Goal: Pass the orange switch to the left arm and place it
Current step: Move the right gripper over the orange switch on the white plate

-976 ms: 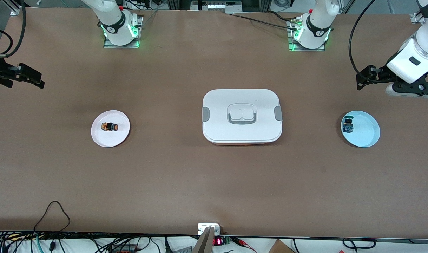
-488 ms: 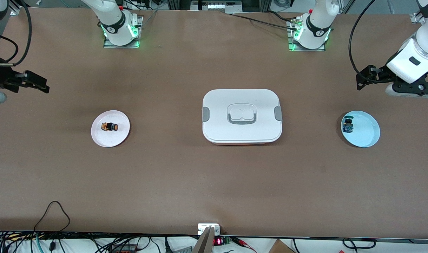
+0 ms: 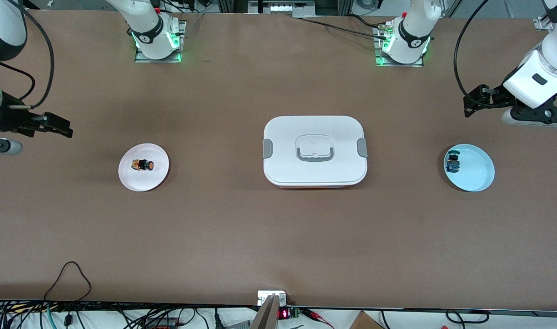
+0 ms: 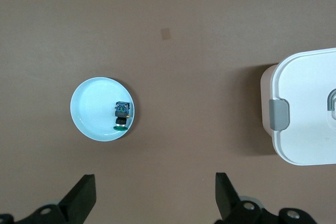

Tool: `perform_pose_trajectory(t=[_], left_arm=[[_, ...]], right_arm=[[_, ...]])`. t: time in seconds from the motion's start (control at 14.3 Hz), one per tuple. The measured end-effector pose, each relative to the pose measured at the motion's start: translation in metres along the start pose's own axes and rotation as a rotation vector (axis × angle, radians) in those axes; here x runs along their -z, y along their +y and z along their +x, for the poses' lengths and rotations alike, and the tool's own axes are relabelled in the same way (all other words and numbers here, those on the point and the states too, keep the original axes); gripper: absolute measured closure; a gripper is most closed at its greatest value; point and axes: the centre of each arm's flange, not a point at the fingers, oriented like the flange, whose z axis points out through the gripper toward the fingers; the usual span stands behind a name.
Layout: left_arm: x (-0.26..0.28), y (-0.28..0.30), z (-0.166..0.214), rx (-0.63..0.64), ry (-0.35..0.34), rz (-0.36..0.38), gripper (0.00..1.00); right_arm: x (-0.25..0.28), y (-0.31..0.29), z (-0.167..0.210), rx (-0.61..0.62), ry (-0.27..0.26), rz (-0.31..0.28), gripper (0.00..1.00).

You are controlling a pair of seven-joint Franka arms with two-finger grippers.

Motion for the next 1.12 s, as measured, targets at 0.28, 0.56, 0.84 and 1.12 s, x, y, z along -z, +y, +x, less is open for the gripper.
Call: perform_pose_trajectory(t=[0.28, 0.56, 0.84, 1.12], left_arm=[[0.000, 0.000, 0.000, 0.000, 0.000, 0.000, 0.00], [0.000, 0.000, 0.000, 0.000, 0.000, 0.000, 0.00], [0.000, 0.000, 0.000, 0.000, 0.000, 0.000, 0.00], [0.000, 0.000, 0.000, 0.000, 0.000, 0.000, 0.00]], right_arm=[[-0.029, -0.005, 0.016, 0.008, -0.022, -0.005, 0.00], [-0.068, -0.010, 0.025, 0.016, -0.014, -0.008, 0.00], [-0.110, -0.012, 0.022, 0.022, -0.022, -0.007, 0.00], [-0.147, -0.018, 0.017, 0.031, -0.015, -0.003, 0.00]])
